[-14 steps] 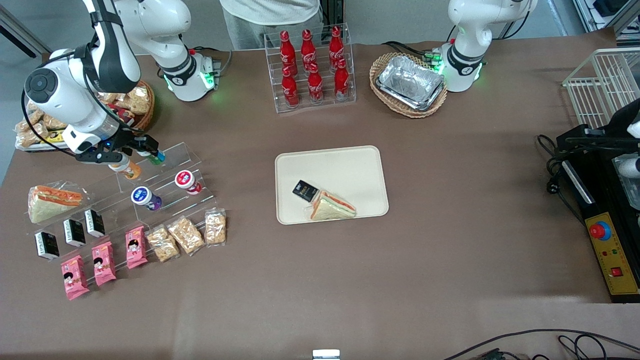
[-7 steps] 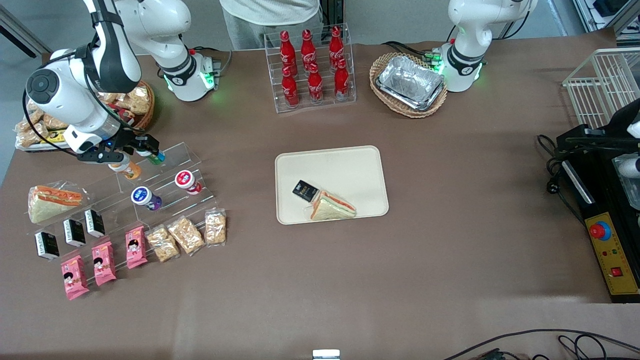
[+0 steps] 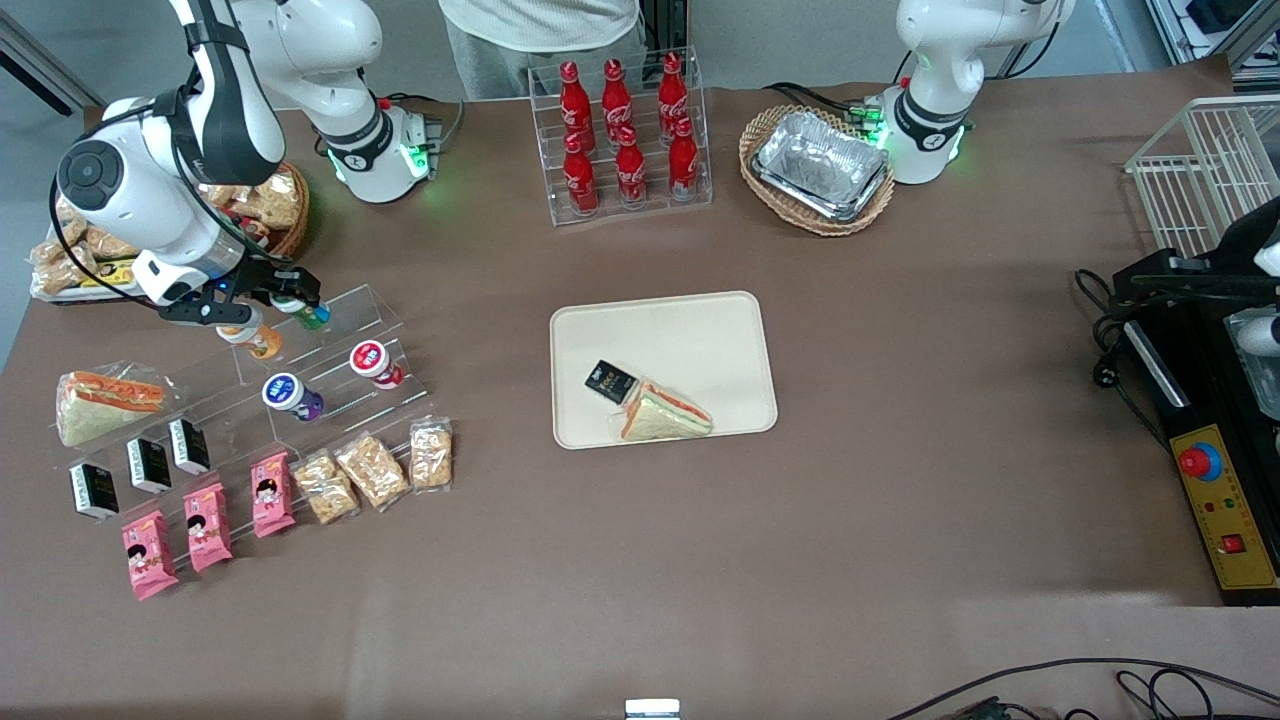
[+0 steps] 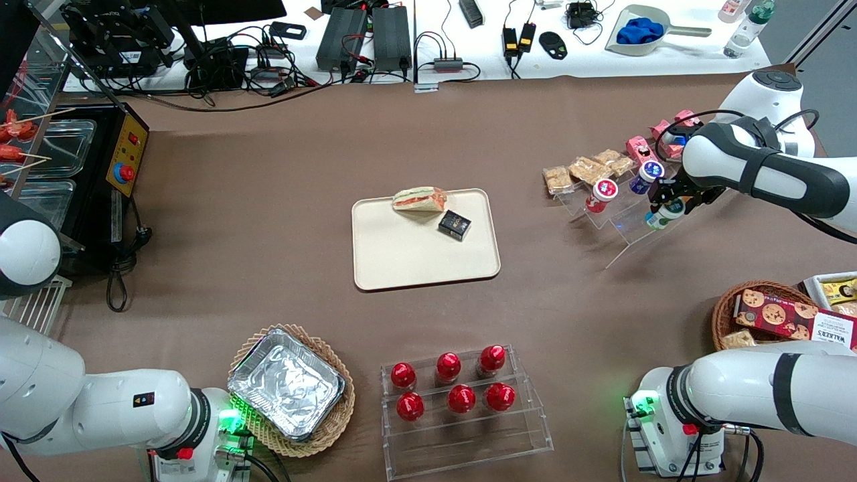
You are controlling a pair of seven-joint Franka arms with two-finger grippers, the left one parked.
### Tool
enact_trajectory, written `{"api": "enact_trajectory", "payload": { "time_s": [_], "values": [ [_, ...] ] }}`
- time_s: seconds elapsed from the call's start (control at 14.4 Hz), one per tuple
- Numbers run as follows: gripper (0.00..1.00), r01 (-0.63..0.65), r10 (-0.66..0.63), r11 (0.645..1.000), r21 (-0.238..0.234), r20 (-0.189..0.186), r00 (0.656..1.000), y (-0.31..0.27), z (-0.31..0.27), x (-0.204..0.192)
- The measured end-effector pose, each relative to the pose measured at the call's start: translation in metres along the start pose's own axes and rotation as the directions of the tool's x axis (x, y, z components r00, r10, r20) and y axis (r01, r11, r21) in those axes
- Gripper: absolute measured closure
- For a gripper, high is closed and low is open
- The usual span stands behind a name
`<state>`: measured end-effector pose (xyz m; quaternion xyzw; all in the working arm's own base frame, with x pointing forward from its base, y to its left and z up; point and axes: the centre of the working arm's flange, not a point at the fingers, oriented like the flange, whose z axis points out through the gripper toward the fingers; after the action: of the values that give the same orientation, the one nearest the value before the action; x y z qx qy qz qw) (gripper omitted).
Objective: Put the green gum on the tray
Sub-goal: 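Lift the green gum bottle up out of the acrylic stand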
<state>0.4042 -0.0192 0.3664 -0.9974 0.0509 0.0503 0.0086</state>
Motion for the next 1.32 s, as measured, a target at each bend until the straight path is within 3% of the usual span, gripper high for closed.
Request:
{"api": "enact_trajectory", "payload": {
  "time_s": [0.28,0.56,0.69,1.18,1.32],
  "values": [
    [0.41,0.001,-0.001,1.0,-0.001,0.014,1.0,-0.001,-0.004,-0.004],
    [0.41,0.002,-0.002,1.0,-0.002,0.031,1.0,-0.001,-0.025,-0.002],
    [0.41,0.01,-0.01,1.0,-0.005,0.047,0.999,-0.004,-0.061,0.003],
    [0.41,0.084,-0.083,0.996,-0.042,0.033,0.996,-0.047,-0.208,0.006],
    [0.41,0.073,-0.073,0.997,-0.02,0.035,0.997,-0.067,-0.22,0.012]
  ]
}}
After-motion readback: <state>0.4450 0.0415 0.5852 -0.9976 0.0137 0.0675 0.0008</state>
